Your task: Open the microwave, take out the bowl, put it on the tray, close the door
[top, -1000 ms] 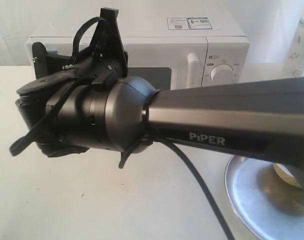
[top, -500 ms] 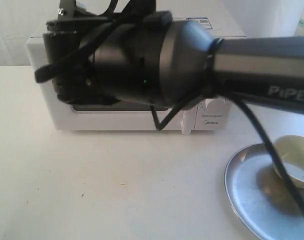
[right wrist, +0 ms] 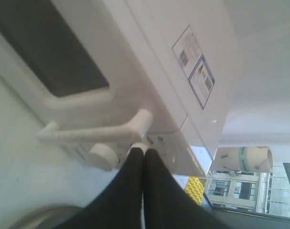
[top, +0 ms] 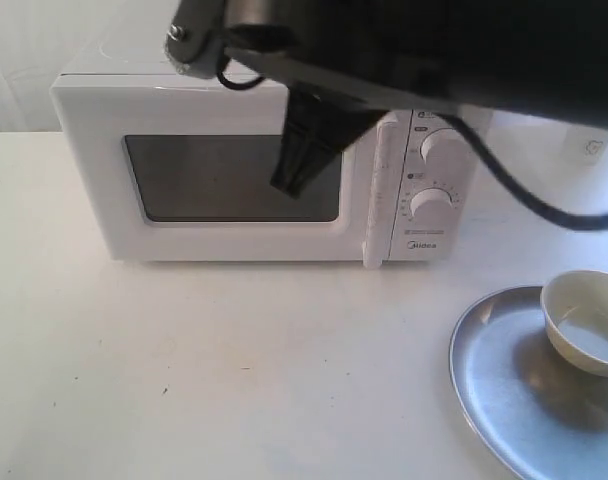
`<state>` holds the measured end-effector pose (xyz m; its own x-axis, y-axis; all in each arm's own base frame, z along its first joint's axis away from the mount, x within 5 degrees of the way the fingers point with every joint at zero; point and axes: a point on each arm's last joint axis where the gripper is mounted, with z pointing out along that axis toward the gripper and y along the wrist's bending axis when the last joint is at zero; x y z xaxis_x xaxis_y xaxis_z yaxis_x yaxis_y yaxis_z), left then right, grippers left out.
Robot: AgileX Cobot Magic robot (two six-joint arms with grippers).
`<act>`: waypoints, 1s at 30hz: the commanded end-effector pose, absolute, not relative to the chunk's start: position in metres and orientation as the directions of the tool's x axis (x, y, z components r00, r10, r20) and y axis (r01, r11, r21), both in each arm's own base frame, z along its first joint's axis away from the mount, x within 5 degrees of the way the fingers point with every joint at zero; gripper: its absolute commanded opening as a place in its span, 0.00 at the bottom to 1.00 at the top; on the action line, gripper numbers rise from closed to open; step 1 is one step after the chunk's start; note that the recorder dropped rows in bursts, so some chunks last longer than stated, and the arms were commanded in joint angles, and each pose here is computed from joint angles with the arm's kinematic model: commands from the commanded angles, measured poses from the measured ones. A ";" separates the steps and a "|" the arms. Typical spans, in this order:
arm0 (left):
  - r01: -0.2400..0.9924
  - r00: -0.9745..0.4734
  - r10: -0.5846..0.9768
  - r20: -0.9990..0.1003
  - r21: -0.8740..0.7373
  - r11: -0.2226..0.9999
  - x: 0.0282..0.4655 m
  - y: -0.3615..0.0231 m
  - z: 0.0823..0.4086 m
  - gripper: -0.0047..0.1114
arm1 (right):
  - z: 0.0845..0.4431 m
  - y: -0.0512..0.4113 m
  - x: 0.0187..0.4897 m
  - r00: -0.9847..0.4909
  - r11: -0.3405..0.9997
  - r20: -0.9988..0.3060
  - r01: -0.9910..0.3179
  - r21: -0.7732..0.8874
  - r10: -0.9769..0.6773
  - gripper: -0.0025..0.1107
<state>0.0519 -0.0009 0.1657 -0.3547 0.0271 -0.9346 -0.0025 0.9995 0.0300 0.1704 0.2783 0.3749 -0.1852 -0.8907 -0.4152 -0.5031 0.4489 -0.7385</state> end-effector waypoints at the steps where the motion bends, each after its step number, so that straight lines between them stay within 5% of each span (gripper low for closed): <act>1: 0.003 -0.351 0.018 -0.936 0.018 1.000 0.052 -0.002 0.167 0.04 | 0.365 0.233 0.156 -0.199 0.408 -0.359 -0.528 -0.745 -0.912 0.02; 6: 0.003 -0.351 0.018 -0.936 0.018 1.000 0.052 -0.002 0.167 0.04 | 0.341 0.172 0.139 -0.282 0.462 -0.367 -0.577 -0.674 -0.887 0.02; 13: 0.003 -0.351 0.018 -0.936 0.018 1.000 0.052 -0.002 0.167 0.04 | 0.294 0.128 0.112 -0.146 0.448 -0.493 -0.681 -0.579 -0.858 0.02; 20: 0.003 -0.351 0.018 -0.936 0.018 1.000 0.052 -0.002 0.167 0.04 | 0.244 0.090 0.098 -0.198 0.384 -0.352 -0.692 -0.611 -0.915 0.02; 30: 0.003 -0.351 0.018 -0.936 0.018 1.000 0.052 -0.002 0.167 0.04 | 0.232 0.086 0.092 -0.243 0.401 -0.338 -0.728 -0.556 -0.909 0.02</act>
